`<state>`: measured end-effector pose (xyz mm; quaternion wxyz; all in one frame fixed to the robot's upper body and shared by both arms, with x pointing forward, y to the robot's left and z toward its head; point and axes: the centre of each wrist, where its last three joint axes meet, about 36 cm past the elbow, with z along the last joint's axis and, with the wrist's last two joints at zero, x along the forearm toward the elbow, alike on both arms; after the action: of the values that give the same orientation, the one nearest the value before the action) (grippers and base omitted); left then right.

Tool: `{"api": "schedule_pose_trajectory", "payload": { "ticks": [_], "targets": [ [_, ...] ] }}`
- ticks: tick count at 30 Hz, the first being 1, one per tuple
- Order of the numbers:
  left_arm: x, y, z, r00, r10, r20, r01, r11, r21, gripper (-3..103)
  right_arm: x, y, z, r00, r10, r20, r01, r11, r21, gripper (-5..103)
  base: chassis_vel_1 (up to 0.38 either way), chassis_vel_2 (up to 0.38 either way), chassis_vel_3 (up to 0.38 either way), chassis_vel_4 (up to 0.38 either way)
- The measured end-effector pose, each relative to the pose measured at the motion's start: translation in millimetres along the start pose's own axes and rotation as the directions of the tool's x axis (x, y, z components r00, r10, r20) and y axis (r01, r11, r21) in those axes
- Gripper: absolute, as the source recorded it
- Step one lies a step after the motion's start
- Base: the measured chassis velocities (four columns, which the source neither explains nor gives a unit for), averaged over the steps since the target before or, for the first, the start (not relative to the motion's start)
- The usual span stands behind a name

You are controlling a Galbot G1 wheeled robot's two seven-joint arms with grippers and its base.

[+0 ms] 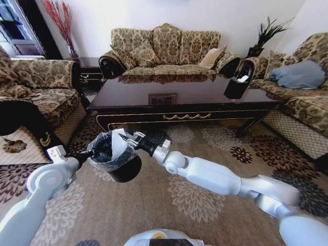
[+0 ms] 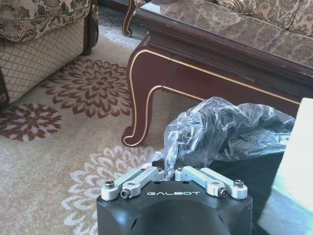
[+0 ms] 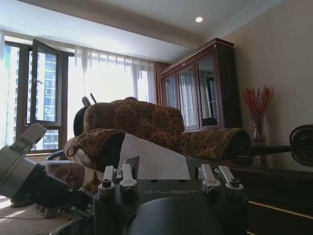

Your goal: Move to the front of the table and pick up the trash from the floor, then place it into the trash bin.

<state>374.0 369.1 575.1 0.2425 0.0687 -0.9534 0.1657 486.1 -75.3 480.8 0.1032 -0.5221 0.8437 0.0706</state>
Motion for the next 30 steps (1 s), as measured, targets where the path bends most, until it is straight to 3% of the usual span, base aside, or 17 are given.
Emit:
{"api": "schedule_pose_trajectory", "payload": {
  "ticks": [1, 3, 5, 8, 11, 24, 30],
  "targets": [
    [0, 0.2, 0, 1.0, -0.001, 0.001, 0.001, 1.0, 0.0, 5, 3, 0, 0, 1.0, -0.003, -0.003, 0.003, 1.0, -0.001, 60, 0.0, 0.0, 0.0, 0.0],
    [0, 0.3, -1, 1.0, -0.001, 0.001, 0.001, 1.0, 0.0, 5, 4, 0, 1, 1.0, -0.004, -0.005, 0.004, 1.0, 0.0, 60, 0.0, 0.0, 0.0, 0.0],
    [-1, 1.0, -1, 1.0, -0.002, 0.002, 0.002, 1.0, 0.0, 5, 12, -1, 4, 1.0, -0.01, -0.017, 0.01, 1.0, 0.004, 77, 0.0, 0.0, 0.0, 0.0],
    [0, 1.4, -2, 1.0, -0.002, 0.004, 0.002, 1.0, 0.0, 5, 16, 0, 6, 1.0, -0.012, -0.023, 0.012, 1.0, 0.002, 82, 0.0, 0.0, 0.0, 0.0],
    [0, 2.5, -2, 1.0, -0.005, 0.004, 0.005, 1.0, 0.0, 5, 24, 2, 9, 0.999, -0.007, -0.032, 0.007, 1.0, 0.001, 97, 0.0, 0.0, 0.0, 0.0],
    [1, -3.4, 5, 1.0, 0.014, -0.006, -0.014, 1.0, 0.007, 5, 4, -1, 9, 0.998, -0.009, -0.055, 0.011, 0.999, 0.041, 100, 0.0, 0.0, 0.0, 0.0],
    [3, -6.6, 5, 1.0, 0.031, -0.002, -0.031, 0.999, 0.011, 5, -9, -28, 36, 0.994, -0.016, -0.106, 0.032, 0.988, 0.154, 100, 0.0, 0.0, 0.0, 0.0]
  ]
}}
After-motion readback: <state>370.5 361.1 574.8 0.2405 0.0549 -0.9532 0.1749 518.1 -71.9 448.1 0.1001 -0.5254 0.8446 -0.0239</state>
